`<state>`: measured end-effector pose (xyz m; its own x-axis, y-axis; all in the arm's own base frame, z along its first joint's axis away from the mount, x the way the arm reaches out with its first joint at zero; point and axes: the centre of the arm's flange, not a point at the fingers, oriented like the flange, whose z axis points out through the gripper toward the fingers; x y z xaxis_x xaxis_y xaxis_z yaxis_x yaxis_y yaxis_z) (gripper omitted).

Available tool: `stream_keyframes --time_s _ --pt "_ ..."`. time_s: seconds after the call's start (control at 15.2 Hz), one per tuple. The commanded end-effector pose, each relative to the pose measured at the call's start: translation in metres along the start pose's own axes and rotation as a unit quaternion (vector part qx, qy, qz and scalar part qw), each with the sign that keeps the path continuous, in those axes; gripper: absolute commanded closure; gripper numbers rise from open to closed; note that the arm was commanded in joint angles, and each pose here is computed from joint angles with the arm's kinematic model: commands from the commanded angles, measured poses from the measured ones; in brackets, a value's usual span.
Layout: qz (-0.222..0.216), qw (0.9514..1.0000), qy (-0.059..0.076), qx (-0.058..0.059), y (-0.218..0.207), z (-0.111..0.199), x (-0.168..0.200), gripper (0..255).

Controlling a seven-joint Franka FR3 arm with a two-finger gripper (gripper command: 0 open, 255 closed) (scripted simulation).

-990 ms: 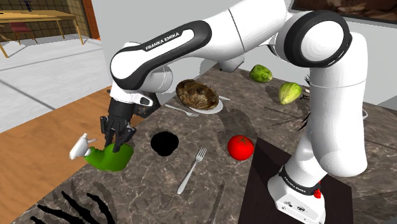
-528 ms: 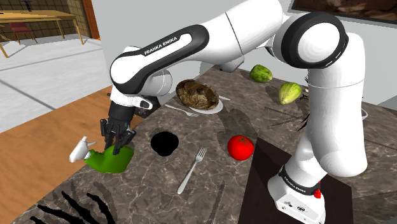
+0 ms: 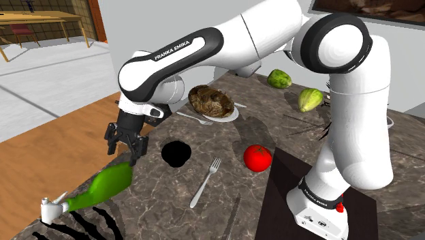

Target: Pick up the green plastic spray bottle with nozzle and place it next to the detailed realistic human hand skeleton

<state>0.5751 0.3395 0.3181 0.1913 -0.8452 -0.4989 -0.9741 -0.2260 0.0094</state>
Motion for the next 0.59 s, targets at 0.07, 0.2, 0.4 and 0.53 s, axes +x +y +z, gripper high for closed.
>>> stream_keyframes --time_s 0.07,0.2,0.4,0.53 --pt "0.0 1.0 0.0 0.0 0.0 -0.026 0.0 0" --pt "0.0 1.0 0.0 0.0 0.0 -0.05 0.0 0" --pt "0.0 1.0 0.0 0.0 0.0 -0.05 0.0 0" --pt "0.0 1.0 0.0 0.0 0.0 -0.05 0.0 0"
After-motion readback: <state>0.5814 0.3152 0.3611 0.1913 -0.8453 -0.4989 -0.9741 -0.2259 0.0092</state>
